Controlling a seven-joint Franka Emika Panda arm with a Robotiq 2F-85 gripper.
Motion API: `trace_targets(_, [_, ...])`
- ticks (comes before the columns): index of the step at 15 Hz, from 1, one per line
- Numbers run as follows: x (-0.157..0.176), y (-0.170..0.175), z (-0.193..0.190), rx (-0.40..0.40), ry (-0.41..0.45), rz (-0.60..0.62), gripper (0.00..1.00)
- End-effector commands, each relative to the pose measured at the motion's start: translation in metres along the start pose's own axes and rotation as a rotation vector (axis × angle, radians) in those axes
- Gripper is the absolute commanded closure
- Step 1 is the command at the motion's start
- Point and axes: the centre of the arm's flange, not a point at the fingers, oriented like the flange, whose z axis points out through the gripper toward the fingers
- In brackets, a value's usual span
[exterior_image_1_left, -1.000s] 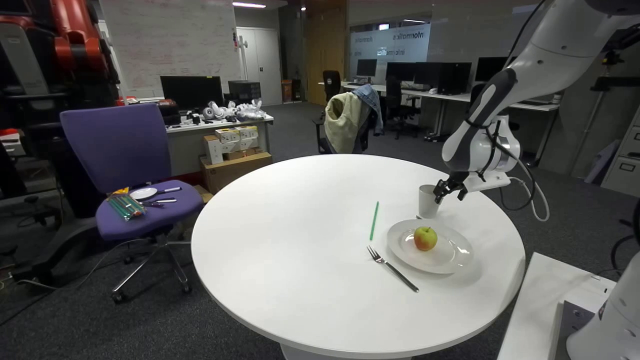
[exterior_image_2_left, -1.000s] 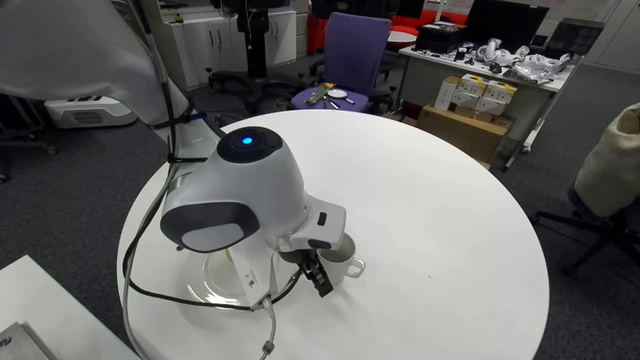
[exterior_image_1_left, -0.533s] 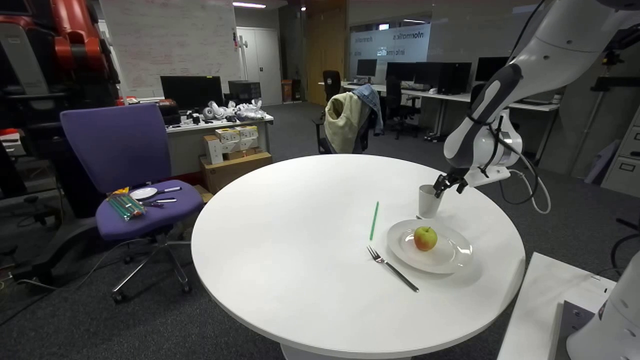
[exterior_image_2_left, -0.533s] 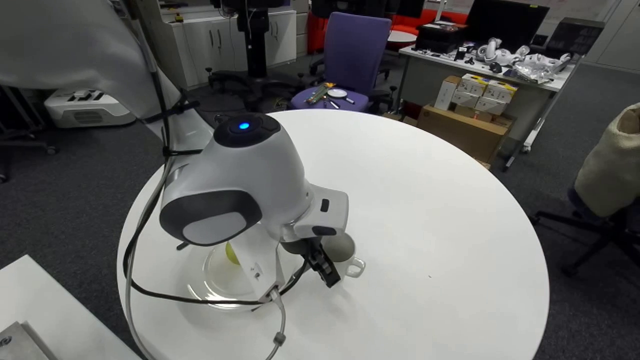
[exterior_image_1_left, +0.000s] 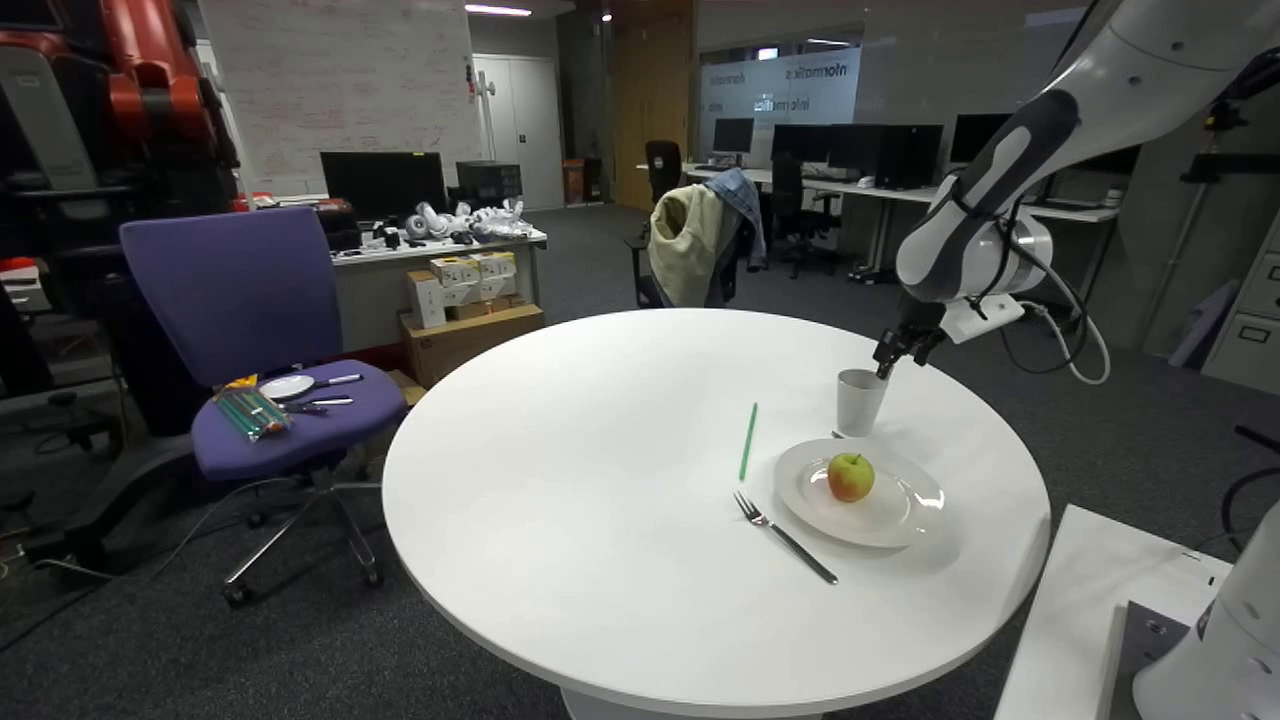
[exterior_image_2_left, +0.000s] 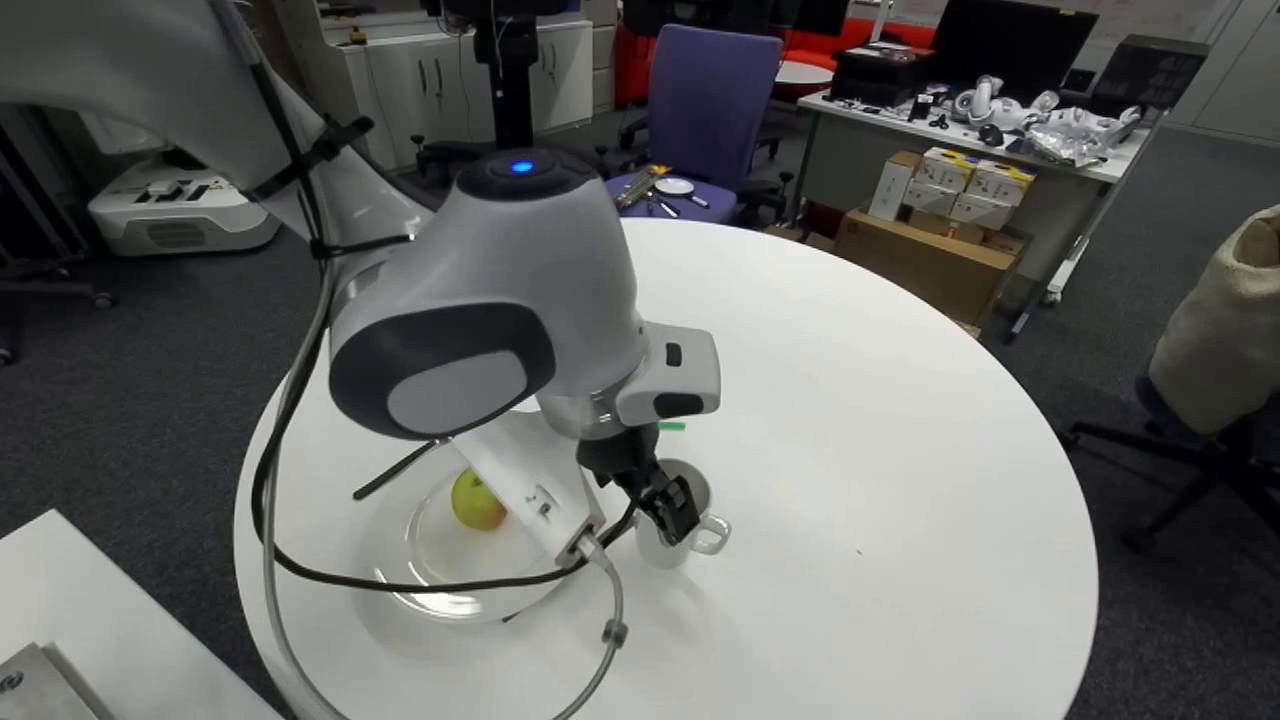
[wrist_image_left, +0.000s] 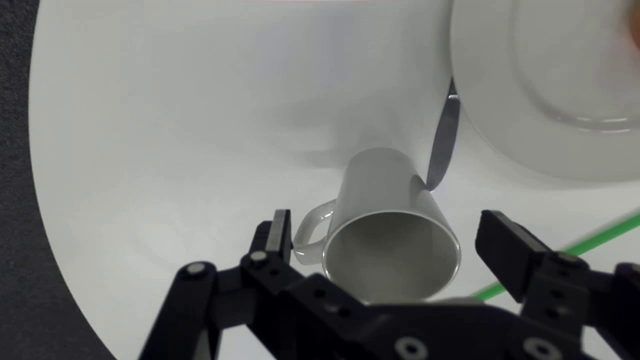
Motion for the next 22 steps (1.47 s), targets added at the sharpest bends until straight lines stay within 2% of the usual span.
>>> trace_targets(1, [0.030, 0.012, -0.028, -0.004, -0.089, -0.136, 0.00])
trace_targets(3, [0.044, 0.019, -0.037, -0.042, -0.110, -0.176, 0.00])
trace_targets(6, [0.072, 0.032, -0.044, -0.151, -0.101, -0.272, 0.00])
trace_targets(10, [0.106, 0.036, -0.033, -0.217, -0.081, -0.375, 0.00])
trace_targets(13, [0.121, 0.026, -0.013, -0.179, -0.088, -0.451, 0.00])
trace_targets(17, [0.125, 0.008, 0.028, -0.031, -0.166, -0.622, 0.00])
trace_targets(18, [0.124, 0.004, 0.037, -0.010, -0.213, -0.635, 0.00])
trace_targets(19, [0.108, -0.007, 0.029, -0.044, -0.161, -0.589, 0.00])
trace_targets(22, [0.109, -0.010, 0.045, -0.020, -0.202, -0.622, 0.00])
